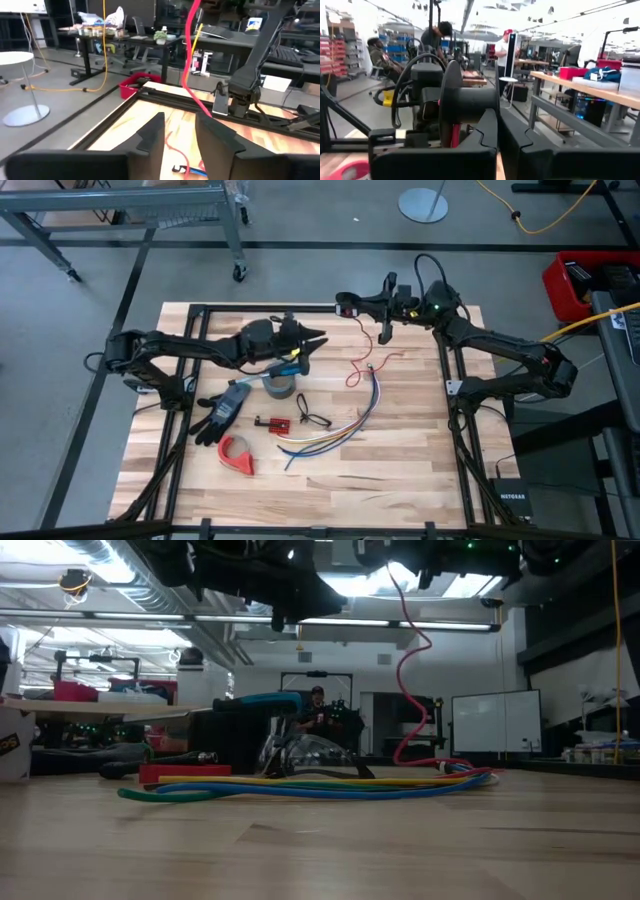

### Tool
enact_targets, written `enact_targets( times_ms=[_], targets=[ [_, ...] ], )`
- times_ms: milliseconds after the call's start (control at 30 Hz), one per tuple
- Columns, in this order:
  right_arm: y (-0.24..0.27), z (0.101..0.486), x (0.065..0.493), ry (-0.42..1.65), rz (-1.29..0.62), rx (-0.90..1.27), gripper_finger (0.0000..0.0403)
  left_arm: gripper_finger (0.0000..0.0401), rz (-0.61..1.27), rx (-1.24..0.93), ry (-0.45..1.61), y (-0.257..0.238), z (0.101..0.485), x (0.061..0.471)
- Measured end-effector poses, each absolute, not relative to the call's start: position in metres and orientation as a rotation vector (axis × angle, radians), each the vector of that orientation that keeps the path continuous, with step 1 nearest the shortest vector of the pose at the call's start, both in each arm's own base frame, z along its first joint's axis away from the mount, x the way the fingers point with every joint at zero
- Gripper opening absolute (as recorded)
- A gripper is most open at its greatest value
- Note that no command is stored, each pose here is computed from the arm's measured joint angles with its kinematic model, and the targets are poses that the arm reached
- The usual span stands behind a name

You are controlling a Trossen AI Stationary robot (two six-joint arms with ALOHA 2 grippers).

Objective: Coil cords
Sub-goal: Coil the red wire on the spool

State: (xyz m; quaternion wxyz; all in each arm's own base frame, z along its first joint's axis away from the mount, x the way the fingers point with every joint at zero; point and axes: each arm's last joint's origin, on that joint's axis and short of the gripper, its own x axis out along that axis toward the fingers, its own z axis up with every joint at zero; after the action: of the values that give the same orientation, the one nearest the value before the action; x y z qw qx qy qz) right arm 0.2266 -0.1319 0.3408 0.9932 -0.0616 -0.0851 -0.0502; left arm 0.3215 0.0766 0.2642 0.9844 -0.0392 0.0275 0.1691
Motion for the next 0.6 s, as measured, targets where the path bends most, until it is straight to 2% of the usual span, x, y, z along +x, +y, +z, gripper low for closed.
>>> enact_targets(
  times_ms=[267,600],
  targets=[
    [-0.133,0.346,0.227,-0.192,-0.153,-0.141,0.0002,0.0170,0.368,-0.081,0.008,0.078,0.256,0.331],
    [-0.133,0.349,0.227,-0.226,-0.158,-0.156,0.0001,0.0161,0.337,-0.074,-0.130,0.076,0.225,0.360]
  ],
)
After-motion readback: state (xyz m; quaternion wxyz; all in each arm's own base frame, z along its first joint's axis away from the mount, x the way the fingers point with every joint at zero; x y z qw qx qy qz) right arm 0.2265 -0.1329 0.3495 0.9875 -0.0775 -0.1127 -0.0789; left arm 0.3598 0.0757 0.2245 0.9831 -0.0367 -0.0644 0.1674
